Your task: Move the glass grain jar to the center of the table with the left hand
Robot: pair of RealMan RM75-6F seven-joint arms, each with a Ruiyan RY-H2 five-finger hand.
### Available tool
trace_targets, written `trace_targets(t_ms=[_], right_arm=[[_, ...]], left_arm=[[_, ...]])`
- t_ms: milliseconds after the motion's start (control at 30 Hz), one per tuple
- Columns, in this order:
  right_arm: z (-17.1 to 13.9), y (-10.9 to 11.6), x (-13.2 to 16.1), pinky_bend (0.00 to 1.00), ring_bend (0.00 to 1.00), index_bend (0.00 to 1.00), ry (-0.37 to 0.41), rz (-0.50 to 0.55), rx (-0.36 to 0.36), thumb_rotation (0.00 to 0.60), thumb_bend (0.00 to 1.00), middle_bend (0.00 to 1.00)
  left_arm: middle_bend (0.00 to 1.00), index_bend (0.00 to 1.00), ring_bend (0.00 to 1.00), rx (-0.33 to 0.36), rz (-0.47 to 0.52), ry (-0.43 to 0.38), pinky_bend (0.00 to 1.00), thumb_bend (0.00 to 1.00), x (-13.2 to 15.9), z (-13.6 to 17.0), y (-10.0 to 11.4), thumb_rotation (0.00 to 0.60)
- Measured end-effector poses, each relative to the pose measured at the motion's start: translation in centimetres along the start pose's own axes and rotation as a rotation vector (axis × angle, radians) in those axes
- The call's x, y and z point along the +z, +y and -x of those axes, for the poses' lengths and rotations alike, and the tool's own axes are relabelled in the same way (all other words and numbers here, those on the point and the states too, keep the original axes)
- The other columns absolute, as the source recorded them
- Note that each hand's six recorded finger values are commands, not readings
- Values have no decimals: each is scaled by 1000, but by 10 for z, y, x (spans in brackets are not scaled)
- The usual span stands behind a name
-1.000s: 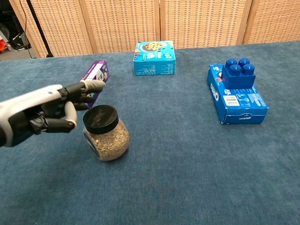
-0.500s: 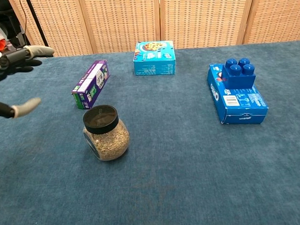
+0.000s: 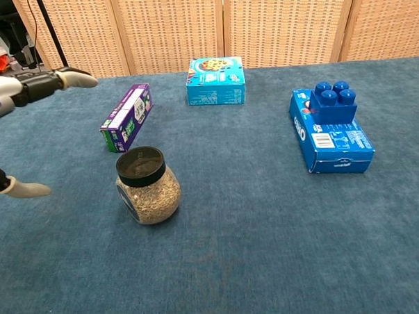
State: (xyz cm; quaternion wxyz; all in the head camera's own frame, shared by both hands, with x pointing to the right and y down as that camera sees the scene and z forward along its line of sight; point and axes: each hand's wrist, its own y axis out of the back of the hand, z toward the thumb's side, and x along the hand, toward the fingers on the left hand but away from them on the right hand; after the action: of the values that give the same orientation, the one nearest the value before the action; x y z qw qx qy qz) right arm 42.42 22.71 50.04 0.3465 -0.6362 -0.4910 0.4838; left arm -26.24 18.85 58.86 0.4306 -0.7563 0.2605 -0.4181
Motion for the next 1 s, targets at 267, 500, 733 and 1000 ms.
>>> trace_targets(t_ms=[267, 500, 733, 1000], right_arm=[[0, -1, 0, 0, 0, 0, -4, -3, 2, 600, 0, 0], [2, 0, -3, 0, 0, 0, -16, -2, 1, 600, 0, 0], [6, -2, -6, 0, 0, 0, -34, -7, 6, 600, 0, 0], [11, -3, -10, 0, 0, 0, -53, -4, 9, 600, 0, 0]], left_arm=[[0, 0, 0, 16, -109, -91, 0, 0, 28, -19, -26, 600], [0, 0, 0, 17, -198, -118, 0, 0, 37, -34, -44, 600], [0, 0, 0, -10, -250, -121, 0, 0, 40, -54, -57, 600], [0, 0, 0, 4, -299, -121, 0, 0, 48, -81, -60, 600]])
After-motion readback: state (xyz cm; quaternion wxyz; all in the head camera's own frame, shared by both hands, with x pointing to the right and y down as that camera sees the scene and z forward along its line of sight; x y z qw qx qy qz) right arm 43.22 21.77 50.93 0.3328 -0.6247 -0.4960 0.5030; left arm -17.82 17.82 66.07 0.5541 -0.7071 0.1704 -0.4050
